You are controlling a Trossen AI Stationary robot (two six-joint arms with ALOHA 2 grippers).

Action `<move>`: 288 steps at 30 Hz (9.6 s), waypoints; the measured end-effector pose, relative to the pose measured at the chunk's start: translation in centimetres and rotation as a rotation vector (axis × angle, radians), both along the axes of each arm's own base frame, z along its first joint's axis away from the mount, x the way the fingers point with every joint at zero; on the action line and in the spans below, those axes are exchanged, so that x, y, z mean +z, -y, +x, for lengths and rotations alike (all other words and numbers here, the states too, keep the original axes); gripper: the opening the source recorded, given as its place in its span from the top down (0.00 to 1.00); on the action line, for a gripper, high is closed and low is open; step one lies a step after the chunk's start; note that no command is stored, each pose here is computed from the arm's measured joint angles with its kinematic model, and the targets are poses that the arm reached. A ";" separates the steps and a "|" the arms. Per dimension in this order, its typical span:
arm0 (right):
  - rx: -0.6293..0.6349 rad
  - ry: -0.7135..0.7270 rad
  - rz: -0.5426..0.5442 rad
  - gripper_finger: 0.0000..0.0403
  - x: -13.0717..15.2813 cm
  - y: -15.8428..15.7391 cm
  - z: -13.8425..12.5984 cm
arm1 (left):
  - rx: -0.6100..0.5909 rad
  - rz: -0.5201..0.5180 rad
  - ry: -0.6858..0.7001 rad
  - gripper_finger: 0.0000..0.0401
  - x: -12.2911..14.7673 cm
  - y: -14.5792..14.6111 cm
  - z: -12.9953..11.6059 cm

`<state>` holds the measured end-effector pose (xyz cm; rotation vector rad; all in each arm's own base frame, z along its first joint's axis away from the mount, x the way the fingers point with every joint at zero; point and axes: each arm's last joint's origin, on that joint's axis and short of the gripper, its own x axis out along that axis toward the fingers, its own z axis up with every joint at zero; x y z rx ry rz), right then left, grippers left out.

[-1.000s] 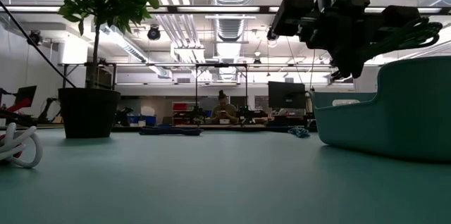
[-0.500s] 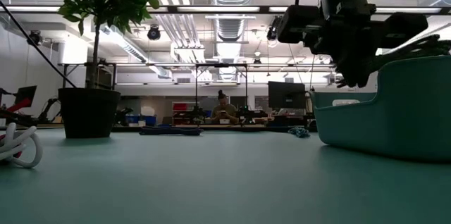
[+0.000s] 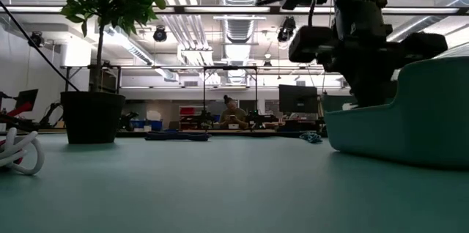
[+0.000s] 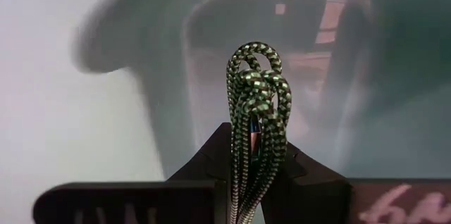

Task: Pick and place USB-C Cables
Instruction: Put the green charger cable into the blue bin, then put the blue charger cable into the blue bin

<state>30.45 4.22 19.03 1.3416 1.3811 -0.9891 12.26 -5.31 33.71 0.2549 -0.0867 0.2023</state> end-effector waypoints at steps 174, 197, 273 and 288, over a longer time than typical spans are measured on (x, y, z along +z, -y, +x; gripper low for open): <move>0.259 0.118 -0.316 0.93 8.1 19.7 1.6 | 0.018 0.066 -0.026 0.45 -0.3 0.3 0.6; 1.296 0.374 -0.327 0.93 13.4 -0.3 0.6 | 0.018 0.062 -0.023 0.45 -0.3 0.3 0.5; 0.590 0.143 -0.153 0.93 -0.5 -5.7 -2.8 | 0.018 0.062 -0.023 0.45 -0.3 0.3 0.5; 0.581 0.127 -0.161 0.93 -0.9 -5.3 -3.0 | 0.018 0.063 -0.023 0.45 -0.3 0.3 0.5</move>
